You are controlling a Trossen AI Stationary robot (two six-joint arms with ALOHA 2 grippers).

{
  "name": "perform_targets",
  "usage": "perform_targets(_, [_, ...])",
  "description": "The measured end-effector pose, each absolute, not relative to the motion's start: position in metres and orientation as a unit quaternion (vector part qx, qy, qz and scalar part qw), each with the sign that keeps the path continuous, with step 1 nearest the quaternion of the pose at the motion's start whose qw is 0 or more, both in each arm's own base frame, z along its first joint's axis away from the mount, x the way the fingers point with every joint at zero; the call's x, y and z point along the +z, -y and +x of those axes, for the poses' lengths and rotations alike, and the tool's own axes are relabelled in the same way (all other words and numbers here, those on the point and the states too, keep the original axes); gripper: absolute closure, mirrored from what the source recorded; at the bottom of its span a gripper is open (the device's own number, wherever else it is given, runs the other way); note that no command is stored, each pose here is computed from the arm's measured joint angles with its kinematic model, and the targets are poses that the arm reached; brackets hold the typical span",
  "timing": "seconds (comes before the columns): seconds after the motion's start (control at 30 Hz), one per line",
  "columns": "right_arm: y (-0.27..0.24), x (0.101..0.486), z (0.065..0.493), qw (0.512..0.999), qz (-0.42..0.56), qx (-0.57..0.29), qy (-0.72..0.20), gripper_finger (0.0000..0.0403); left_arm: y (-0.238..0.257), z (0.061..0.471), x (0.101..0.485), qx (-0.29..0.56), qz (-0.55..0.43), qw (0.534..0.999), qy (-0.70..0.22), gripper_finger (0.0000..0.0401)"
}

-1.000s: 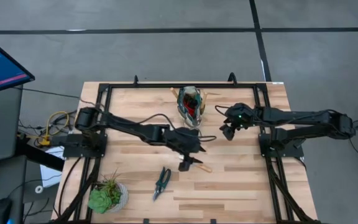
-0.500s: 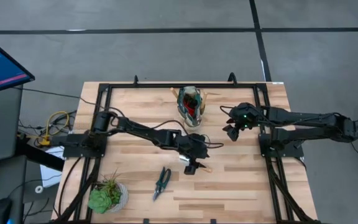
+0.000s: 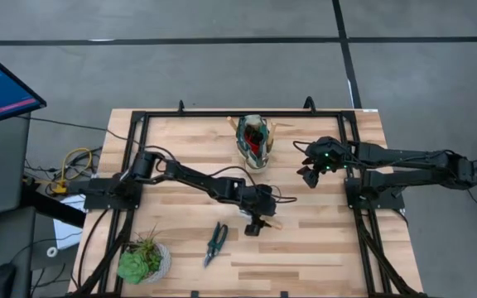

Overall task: Pick & Place Garden tools in Gardening bag
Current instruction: Put the trowel into the gardening bag

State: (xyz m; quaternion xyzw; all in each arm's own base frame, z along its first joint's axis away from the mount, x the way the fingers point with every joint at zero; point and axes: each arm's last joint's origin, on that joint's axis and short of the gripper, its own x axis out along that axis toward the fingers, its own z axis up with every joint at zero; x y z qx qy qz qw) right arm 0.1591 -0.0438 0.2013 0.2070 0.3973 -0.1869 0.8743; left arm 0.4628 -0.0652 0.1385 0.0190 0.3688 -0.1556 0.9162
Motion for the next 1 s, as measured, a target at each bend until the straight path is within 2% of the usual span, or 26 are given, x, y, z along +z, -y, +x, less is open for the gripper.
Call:
perform_targets(0.27, [0.044, 0.201, 0.159, 0.874, 0.207, -0.187, -0.397, 0.0177, 0.064, 0.459, 0.134, -0.151, 0.023, 0.905, -0.397, 0.0194])
perform_targets(0.8, [0.044, 0.202, 0.16, 0.874, 0.218, -0.191, -0.391, 0.0177, 0.066, 0.458, 0.112, -0.138, 0.032, 0.891, -0.431, 0.0224])
perform_targets(0.9, [0.044, 0.202, 0.16, 0.873, 0.22, -0.193, -0.39, 0.0177, 0.065, 0.457, 0.111, -0.127, 0.037, 0.888, -0.441, 0.0247])
perform_targets(1.0, [0.044, 0.202, 0.16, 0.874, 0.221, -0.193, -0.388, 0.0177, 0.064, 0.456, 0.111, -0.125, 0.036, 0.885, -0.446, 0.0298])
